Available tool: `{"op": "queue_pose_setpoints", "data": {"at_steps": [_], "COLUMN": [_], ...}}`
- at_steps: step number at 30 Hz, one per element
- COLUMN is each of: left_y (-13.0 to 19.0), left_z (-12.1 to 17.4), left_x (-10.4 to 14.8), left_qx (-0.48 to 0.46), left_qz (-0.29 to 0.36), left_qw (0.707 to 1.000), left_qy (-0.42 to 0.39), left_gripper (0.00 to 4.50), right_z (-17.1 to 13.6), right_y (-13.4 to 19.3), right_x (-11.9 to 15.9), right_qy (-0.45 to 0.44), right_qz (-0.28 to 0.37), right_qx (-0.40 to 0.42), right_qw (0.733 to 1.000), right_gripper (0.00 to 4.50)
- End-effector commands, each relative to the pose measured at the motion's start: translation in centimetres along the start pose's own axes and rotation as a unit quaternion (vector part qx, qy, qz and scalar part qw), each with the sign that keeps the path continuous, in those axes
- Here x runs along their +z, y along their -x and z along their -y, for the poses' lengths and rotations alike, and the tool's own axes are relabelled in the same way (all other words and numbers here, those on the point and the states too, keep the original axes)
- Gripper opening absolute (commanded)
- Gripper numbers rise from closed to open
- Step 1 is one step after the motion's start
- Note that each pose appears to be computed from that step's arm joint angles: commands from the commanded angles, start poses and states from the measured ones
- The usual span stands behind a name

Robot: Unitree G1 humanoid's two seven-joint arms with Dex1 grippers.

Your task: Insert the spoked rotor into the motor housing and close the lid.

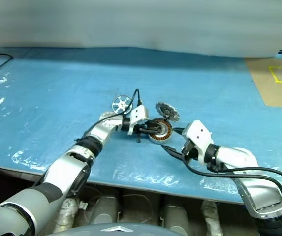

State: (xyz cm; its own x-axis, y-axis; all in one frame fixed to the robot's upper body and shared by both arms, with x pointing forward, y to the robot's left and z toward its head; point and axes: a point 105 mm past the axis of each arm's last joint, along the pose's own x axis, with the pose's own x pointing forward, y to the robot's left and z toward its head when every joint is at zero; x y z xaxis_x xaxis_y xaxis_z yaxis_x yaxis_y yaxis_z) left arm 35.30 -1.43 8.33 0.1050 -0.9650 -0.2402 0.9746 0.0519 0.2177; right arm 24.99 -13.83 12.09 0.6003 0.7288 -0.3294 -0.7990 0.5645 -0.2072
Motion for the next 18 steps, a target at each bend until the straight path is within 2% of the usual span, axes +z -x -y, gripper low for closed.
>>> {"op": "queue_pose_setpoints", "data": {"at_steps": [1, 2, 4, 5, 8, 10, 13, 18], "left_y": [0.0, 0.0, 0.1, 0.1, 0.2, 0.5, 1.0, 1.7], "left_z": [0.5, 0.7, 1.1, 1.1, -0.1, -0.2, -1.7, -1.9], "left_x": [-0.6, -0.7, -0.8, -0.8, -0.7, -0.5, 0.3, 0.9], "left_qx": [-0.015, -0.021, -0.036, -0.038, 0.009, 0.008, 0.053, 0.05], "left_qz": [-0.013, -0.015, -0.021, -0.021, -0.025, -0.022, -0.007, 0.005], "left_qw": [1.0, 1.0, 0.999, 0.999, 1.0, 1.0, 0.999, 0.999], "left_qy": [0.009, 0.011, 0.01, 0.007, 0.0, -0.006, -0.007, -0.02], "left_gripper": [0.72, 0.72, 1.44, 1.64, 2.59, 2.59, 2.59, 2.59], "right_z": [0.0, 0.0, 0.1, 0.1, 0.2, 0.2, 0.2, 0.2], "right_y": [-0.1, -0.1, -0.1, -0.1, -0.2, -0.2, -0.2, -0.3], "right_x": [1.0, 1.0, 1.0, 1.0, 1.0, 1.0, 1.0, 1.0], "right_qy": [0.015, 0.015, 0.017, 0.017, 0.018, 0.018, 0.017, 0.016], "right_qz": [0.016, 0.016, 0.015, 0.015, 0.015, 0.015, 0.016, 0.016], "right_qx": [-0.001, -0.001, -0.003, -0.003, -0.004, -0.004, -0.004, -0.003], "right_qw": [1.0, 1.0, 1.0, 1.0, 1.0, 1.0, 1.0, 1.0], "right_gripper": [3.7, 3.7, 3.7, 3.7, 3.7, 3.7, 3.7, 3.7]}}
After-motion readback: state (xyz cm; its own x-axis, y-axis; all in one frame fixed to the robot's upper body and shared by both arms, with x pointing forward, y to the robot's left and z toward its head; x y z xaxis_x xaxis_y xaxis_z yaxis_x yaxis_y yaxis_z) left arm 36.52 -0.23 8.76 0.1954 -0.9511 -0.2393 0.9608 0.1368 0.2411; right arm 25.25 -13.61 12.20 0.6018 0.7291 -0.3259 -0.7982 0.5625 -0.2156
